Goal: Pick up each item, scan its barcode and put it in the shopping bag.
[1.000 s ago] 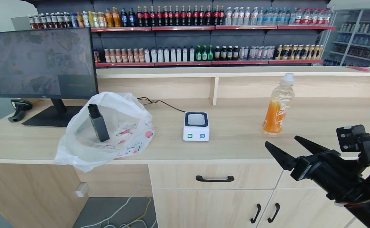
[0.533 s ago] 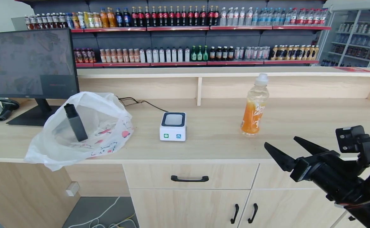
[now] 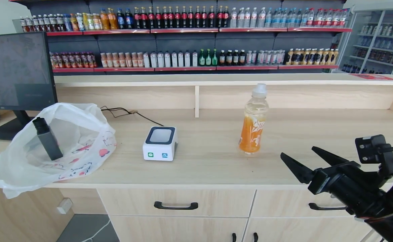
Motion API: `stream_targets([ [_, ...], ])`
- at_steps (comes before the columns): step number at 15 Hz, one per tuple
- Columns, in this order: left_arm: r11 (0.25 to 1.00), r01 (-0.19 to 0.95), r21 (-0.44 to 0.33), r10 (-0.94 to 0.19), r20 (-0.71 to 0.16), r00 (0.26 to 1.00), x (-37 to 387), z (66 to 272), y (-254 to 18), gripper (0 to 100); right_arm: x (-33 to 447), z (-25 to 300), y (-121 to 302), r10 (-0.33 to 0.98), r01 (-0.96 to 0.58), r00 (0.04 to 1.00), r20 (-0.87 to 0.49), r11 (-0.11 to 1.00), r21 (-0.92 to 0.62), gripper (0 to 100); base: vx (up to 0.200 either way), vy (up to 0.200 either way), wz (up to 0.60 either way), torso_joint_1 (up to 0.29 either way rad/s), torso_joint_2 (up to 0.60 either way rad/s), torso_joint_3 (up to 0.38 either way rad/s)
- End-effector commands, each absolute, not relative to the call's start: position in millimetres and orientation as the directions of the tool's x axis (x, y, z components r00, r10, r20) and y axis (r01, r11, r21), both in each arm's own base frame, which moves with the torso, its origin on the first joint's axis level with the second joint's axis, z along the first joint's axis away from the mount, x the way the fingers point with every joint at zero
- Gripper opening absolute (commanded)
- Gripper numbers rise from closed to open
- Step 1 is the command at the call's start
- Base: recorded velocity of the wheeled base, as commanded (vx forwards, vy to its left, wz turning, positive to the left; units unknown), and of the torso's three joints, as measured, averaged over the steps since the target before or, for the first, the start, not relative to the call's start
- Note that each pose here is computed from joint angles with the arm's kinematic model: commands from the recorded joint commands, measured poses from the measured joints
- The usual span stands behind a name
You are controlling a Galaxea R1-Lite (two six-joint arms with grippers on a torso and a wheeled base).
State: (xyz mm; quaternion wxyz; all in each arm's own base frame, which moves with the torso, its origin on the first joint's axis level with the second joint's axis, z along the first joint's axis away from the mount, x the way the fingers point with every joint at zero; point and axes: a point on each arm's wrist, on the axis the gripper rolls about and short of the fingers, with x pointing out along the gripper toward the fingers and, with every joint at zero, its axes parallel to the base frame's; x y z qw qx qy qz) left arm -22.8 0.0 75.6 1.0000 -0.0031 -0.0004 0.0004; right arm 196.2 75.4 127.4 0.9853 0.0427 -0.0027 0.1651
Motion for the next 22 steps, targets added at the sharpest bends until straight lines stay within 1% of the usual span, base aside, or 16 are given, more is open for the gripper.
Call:
stream_targets([
  [1,1.000,-0.002,-0.006,0.002,0.002,1.000,-22.8,75.6,0.0,100,195.4,124.9,75.1,0.325,-0.325,0.946,0.006,0.942,0.081,100,0.000,0.000,0.00,0.000,0.00,0.000],
  [5,1.000,0.000,-0.006,0.000,0.002,1.000,-22.8,75.6,0.0,100,201.9,123.1,79.0,0.331,-0.330,0.944,0.002,0.940,0.083,100,0.000,0.000,0.00,0.000,0.00,0.000],
  [9,1.000,0.000,-0.006,0.000,0.002,1.000,-22.8,75.6,0.0,100,218.8,125.0,86.5,0.334,-0.335,0.942,0.025,0.939,0.084,100,0.000,0.000,0.00,0.000,0.00,0.000],
  [11,1.000,0.000,-0.006,0.000,0.002,1.000,-22.8,75.6,0.0,100,235.4,125.4,96.5,0.345,-0.348,0.937,0.044,0.934,0.080,100,0.000,0.000,0.00,0.000,0.00,0.000],
  [14,1.000,0.000,-0.006,0.000,0.002,1.000,-22.8,75.6,0.0,100,248.7,121.5,102.9,0.347,-0.348,0.937,0.044,0.937,0.031,100,0.000,0.000,0.00,0.000,0.00,0.000],
  [16,1.000,0.000,-0.005,0.000,0.002,1.000,-22.8,75.6,0.0,100,261.0,118.8,107.9,0.341,-0.342,0.939,0.051,0.939,0.028,100,0.000,0.000,0.00,0.000,0.00,0.000],
  [18,1.000,0.000,-0.005,0.000,0.002,1.000,-22.8,75.6,0.0,100,279.1,115.4,114.5,0.304,-0.307,0.950,0.066,0.951,0.033,100,0.000,0.000,0.00,0.000,0.00,0.000],
  [22,1.000,0.000,-0.005,0.000,0.002,1.000,-22.8,75.6,0.0,100,290.6,110.1,121.6,0.297,-0.300,0.953,0.067,0.953,0.044,100,0.000,0.000,0.00,0.000,0.00,0.000],
])
